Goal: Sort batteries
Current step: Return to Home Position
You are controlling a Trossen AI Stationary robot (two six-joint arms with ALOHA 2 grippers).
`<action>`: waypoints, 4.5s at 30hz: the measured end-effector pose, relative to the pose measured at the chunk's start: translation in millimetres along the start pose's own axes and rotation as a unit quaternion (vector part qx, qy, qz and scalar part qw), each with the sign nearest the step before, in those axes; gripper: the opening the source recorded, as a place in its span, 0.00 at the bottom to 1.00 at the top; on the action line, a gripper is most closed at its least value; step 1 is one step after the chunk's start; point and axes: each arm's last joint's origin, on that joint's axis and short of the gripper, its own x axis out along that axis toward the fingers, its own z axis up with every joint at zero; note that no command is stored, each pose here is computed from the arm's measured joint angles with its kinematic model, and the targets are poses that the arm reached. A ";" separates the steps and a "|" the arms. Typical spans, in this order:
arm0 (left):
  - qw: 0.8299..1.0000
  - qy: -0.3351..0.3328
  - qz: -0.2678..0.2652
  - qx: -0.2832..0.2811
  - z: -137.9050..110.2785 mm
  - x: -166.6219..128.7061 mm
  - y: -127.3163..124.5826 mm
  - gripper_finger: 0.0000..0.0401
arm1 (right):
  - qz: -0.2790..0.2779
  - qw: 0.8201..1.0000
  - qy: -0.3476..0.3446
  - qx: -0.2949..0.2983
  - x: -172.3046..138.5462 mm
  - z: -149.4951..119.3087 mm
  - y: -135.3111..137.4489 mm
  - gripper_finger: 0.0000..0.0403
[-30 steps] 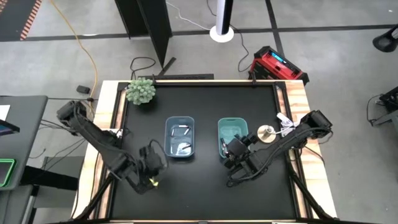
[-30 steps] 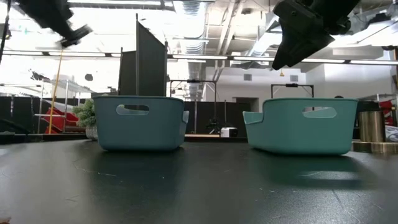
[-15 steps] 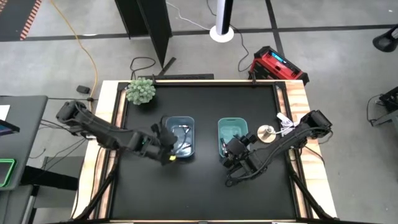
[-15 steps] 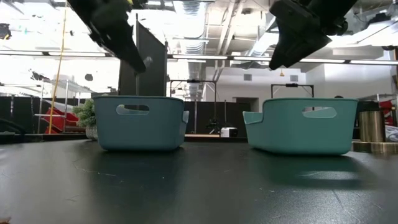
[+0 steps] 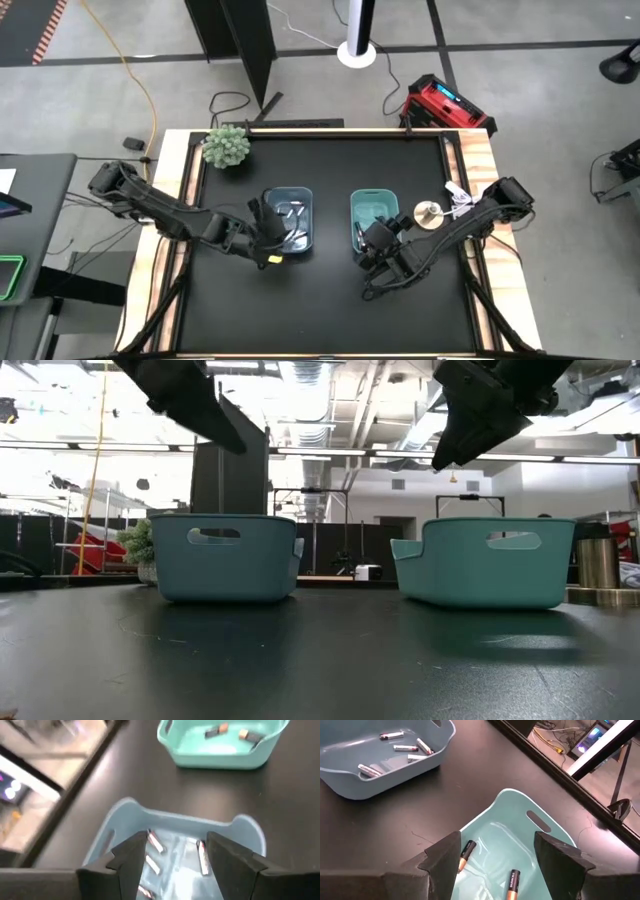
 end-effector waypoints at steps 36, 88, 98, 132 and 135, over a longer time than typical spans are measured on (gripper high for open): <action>0.915 -0.335 -0.225 0.021 -76.4 -50.8 57.6 0.00 | 0.342 0.881 -0.300 -0.128 -8.7 19.4 -32.3 0.00; 0.920 -0.349 -0.171 -0.047 -166.7 -25.3 117.7 0.00 | 0.382 0.846 -0.372 0.010 54.7 -117.9 -191.7 0.00; 0.925 -0.341 -0.156 -0.057 -167.8 -24.0 118.3 0.00 | 0.385 0.846 -0.367 0.018 54.9 -118.0 -191.7 0.05; 0.925 -0.339 -0.158 -0.062 -168.2 -23.7 118.2 0.00 | 0.394 0.846 -0.357 0.038 55.3 -118.4 -191.5 0.09; 0.925 -0.339 -0.158 -0.062 -168.2 -23.7 118.2 0.00 | 0.394 0.846 -0.356 0.038 55.3 -118.4 -191.5 0.09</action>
